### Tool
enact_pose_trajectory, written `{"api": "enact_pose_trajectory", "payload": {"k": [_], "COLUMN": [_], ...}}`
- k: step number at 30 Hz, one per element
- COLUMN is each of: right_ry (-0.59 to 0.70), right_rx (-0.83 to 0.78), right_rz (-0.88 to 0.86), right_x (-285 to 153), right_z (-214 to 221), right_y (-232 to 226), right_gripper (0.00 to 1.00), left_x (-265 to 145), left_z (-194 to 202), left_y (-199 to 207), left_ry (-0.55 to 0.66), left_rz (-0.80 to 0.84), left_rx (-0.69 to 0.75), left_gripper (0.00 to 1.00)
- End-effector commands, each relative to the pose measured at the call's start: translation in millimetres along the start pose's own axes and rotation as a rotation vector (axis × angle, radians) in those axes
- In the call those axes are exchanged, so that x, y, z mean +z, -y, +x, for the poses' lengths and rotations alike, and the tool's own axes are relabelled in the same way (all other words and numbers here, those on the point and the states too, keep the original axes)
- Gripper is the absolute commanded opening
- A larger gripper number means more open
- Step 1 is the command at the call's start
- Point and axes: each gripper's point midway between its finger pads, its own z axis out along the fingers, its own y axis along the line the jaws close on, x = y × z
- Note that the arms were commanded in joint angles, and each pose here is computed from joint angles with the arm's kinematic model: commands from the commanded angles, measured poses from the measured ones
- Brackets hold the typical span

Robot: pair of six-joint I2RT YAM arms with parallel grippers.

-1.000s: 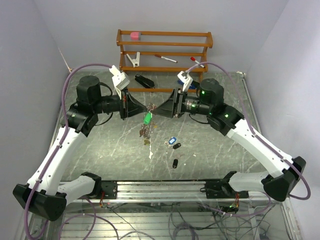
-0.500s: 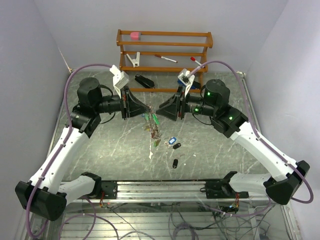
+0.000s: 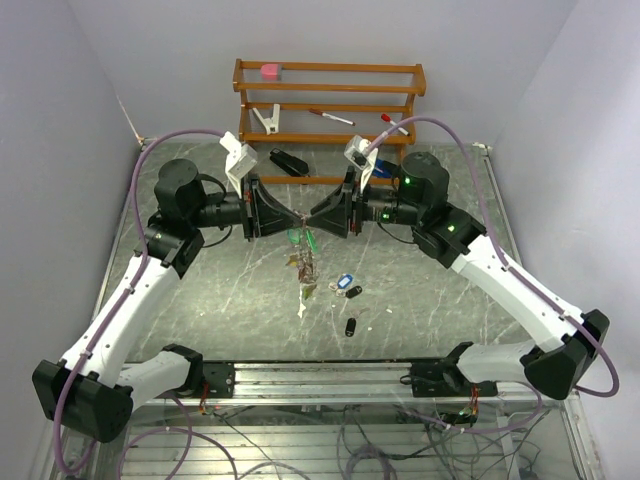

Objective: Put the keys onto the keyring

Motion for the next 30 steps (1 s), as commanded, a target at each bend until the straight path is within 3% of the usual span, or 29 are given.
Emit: {"api": "enact_pose_trajectory", "payload": {"k": [1,19,30], "right_ry": [0.062,-0.01,-0.011], "right_rx": [-0.067,-0.004,0.001], "right_rz": [-0.042,-0.127,-0.122], "right_x": [0.6,4.4,2.3], "right_z": [-27.2,-13.7,-10.6], "right_y": [-8.0,-19.0,-19.4], "right_gripper": [0.32,0.1,0.12], "left_x": [-1.8,-1.9,-2.1], "left_z": [-8.2,-13.3,-15.3], "left_y": [17.7,19.8,24.2], "left_ry": [0.02,0.024,0.026], "left_rz": [0.055,0.057,0.075], "left_rx": [0.075,0.085,0.089], "left_gripper": [0.07,0.07,0.07]}}
